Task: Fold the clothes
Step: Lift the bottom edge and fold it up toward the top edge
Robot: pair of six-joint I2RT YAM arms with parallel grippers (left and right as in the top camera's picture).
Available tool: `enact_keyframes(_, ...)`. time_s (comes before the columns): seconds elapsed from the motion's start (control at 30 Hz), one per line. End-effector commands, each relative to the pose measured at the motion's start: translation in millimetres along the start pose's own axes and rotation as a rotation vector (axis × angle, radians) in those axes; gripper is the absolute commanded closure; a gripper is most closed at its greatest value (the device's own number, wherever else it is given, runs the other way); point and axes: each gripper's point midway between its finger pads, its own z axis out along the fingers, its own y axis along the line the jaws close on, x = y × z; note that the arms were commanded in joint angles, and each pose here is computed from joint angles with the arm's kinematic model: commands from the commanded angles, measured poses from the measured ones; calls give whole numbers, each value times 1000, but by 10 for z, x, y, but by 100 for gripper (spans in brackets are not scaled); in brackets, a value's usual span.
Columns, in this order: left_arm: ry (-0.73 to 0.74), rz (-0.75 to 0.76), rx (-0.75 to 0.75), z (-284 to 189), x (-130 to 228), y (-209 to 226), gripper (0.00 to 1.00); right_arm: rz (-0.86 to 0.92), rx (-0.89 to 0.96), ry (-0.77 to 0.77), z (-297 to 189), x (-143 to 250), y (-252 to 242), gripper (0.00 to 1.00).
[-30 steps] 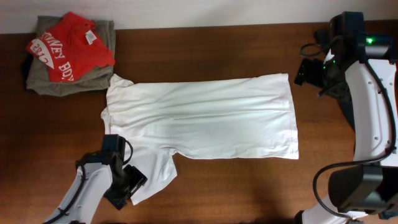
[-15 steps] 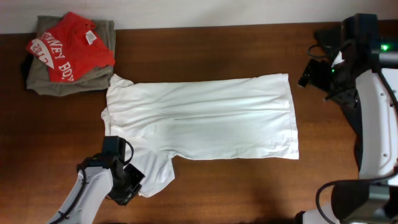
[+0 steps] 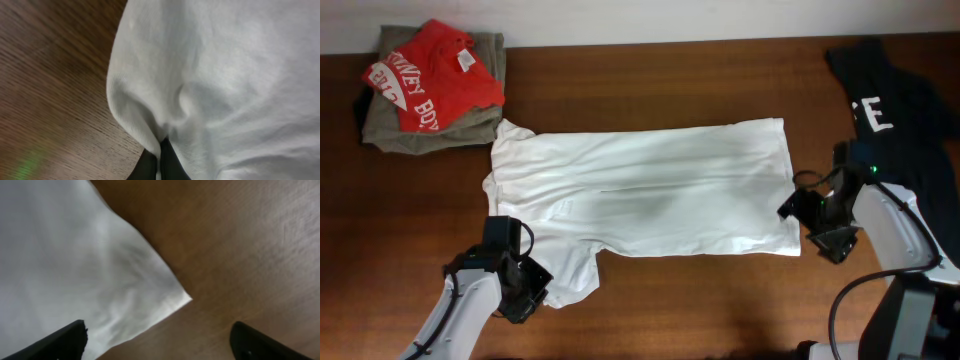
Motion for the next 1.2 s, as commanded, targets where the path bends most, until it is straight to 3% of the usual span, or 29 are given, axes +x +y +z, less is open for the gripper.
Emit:
enact_keyframes(0.0, -27, -14, -48, 86, -37, 117, 99, -7, -29, 26, 107, 82, -11, 16)
enact_keyframes(0.17, -31, -13, -43, 86, -47, 107, 99, -4, -34, 17, 210, 74, -21, 30)
enact_keyframes(0.5, -36, -12, -42, 86, -57, 102, 99, 9, 46, 97, 527, 111, -132, 35)
enact_keyframes(0.6, -36, -13, -42, 86, -57, 103, 99, 9, 45, 97, 528, 110, -131, 48)
enact_keyframes(0.67, -36, -12, -42, 86, -57, 103, 95, 9, 46, 97, 528, 110, -132, 63)
enact_keyframes(0.83, -38, 29, -26, 34, -87, 33, 99, 7, 39, 86, 531, 83, -116, 72)
enact_keyframes(0.93, -46, 79, 35, -223, -190, -239, 99, 3, 17, 54, 495, -18, -42, 75)
enact_keyframes(0.97, -74, 122, 61, -314, -269, -349, 99, 0, 3, 36, 450, -85, 11, 96)
enact_keyframes(1.17, -254, 164, 240, -597, -683, -877, 99, -27, -149, -40, 257, -375, 406, 96)
